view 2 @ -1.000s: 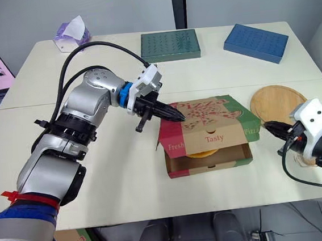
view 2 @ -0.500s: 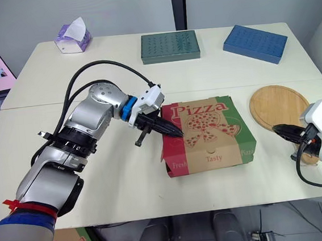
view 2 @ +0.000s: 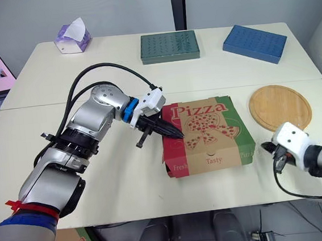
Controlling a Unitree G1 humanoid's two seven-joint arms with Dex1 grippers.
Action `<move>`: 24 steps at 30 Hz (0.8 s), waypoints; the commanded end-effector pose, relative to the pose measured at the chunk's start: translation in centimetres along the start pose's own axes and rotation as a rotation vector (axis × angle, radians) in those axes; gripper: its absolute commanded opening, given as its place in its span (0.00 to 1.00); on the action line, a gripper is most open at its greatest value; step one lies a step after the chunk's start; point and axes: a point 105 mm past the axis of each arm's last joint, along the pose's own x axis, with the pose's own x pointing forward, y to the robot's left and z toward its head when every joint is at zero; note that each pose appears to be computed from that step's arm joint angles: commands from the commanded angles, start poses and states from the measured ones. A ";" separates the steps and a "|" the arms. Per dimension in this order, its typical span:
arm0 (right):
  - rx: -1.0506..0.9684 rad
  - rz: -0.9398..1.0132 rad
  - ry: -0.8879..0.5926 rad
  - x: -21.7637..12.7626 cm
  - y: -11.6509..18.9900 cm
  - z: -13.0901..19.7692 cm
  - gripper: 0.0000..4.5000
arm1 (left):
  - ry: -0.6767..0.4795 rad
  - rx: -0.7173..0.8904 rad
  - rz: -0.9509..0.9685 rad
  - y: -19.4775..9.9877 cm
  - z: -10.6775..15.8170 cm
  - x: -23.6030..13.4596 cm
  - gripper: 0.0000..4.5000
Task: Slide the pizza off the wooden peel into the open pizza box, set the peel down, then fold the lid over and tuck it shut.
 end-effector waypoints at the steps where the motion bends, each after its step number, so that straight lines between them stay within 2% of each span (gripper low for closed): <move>1: -0.005 0.097 -0.095 0.4 1.9 2.4 0.01 | 0.003 0.055 0.022 0.3 1.3 -0.9 0.00; 11: 0.046 0.176 -0.152 1.0 4.3 4.1 0.01 | 0.019 0.061 0.031 0.5 1.2 -1.2 0.00; 16: 0.024 0.092 -0.089 -0.5 2.9 2.8 0.01 | 0.024 0.070 0.018 0.2 1.2 -0.9 0.00; 20: 0.049 0.033 -0.063 -3.6 0.9 2.6 0.19 | 0.019 0.075 0.011 0.1 1.4 -0.8 0.00; 24: 0.047 0.057 -0.152 -5.5 0.4 5.5 0.49 | 0.020 0.080 0.010 0.3 1.5 -0.9 0.00</move>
